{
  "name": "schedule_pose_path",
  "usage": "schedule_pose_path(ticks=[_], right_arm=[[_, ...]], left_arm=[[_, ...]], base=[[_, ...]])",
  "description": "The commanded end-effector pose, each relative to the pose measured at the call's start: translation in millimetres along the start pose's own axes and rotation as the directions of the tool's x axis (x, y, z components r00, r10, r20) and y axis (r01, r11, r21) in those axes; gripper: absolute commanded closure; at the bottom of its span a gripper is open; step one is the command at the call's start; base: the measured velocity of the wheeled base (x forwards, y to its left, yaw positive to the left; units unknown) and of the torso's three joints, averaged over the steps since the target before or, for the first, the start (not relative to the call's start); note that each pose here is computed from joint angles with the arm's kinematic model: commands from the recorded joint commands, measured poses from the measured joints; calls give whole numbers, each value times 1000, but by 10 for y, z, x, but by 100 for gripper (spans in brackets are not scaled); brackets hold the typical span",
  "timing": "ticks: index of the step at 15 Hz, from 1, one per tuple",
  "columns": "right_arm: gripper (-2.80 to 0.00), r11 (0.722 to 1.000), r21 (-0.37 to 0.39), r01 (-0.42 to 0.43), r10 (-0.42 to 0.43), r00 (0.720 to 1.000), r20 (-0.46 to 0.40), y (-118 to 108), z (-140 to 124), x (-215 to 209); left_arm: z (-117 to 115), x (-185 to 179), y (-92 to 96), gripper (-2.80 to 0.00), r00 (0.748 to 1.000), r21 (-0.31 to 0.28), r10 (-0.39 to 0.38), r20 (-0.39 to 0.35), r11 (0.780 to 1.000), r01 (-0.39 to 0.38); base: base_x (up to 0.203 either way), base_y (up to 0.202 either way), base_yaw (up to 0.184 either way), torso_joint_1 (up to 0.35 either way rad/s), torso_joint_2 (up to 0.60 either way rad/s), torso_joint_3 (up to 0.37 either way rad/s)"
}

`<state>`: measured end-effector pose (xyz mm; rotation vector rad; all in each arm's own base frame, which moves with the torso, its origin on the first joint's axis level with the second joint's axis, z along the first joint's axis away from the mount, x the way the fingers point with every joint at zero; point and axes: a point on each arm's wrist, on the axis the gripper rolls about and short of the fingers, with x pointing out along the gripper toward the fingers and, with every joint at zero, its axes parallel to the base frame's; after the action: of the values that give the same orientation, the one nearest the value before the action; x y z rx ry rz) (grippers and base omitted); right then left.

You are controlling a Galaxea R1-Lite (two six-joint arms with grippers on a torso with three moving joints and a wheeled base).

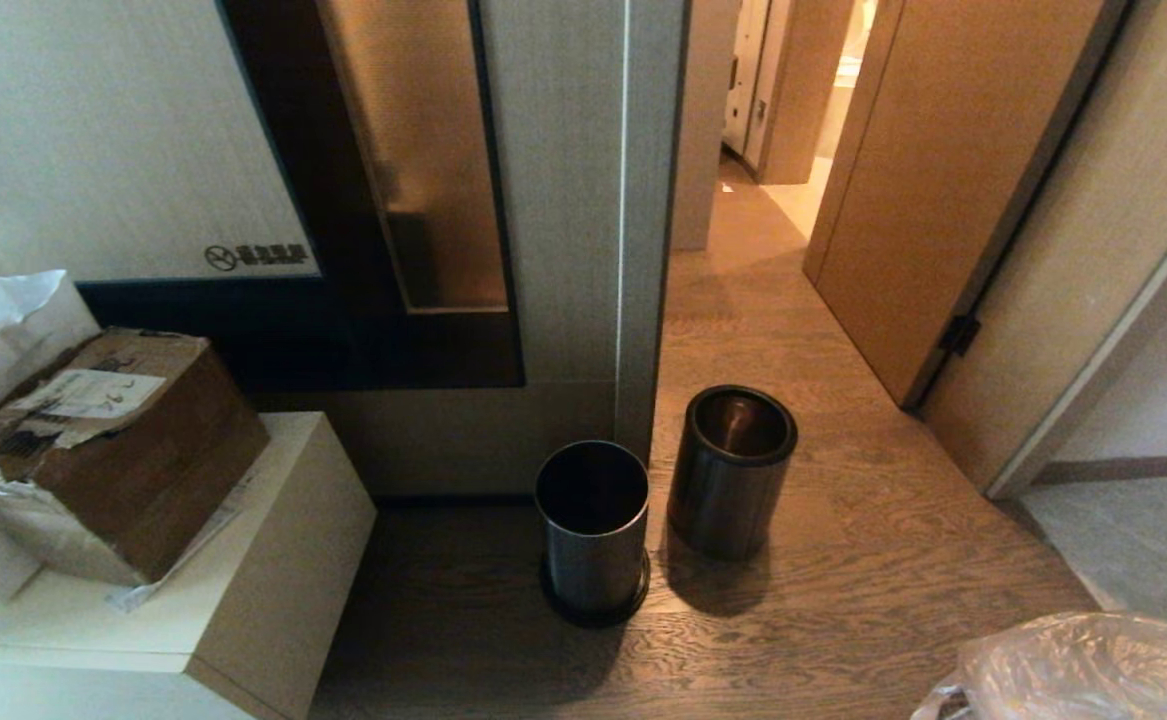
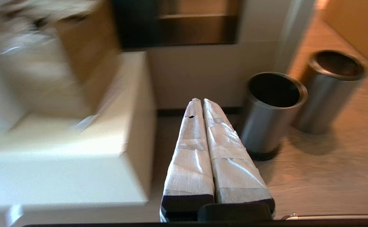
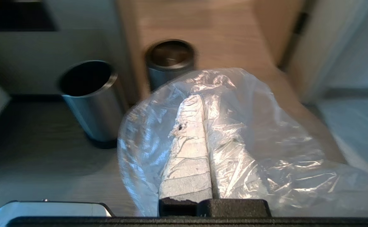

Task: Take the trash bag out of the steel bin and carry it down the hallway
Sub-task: Put the trash bag at the door

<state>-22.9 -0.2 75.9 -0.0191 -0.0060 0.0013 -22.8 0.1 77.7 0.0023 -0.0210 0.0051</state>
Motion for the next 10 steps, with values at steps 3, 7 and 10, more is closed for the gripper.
schedule_pose_path(ticks=[3, 7, 10], right_arm=[[0, 1000, 1, 0, 0, 1000, 0, 0, 2, 1], [0, 1000, 1, 0, 0, 1000, -1, 0, 0, 1], [0, 1000, -1, 3, -3, 1000, -3, 0, -1, 1]], left_arm=[[-31, 8, 0, 0, 1000, 0, 0, -10, 1000, 0], [-32, 8, 0, 0, 1000, -2, 0, -10, 1000, 0], [-28, 7, 0, 0, 1000, -2, 1, -9, 1000, -1]], base=[[4, 9, -160, 6, 2, 1], [2, 12, -169, 4, 1, 0], [1, 10, -169, 2, 5, 1]])
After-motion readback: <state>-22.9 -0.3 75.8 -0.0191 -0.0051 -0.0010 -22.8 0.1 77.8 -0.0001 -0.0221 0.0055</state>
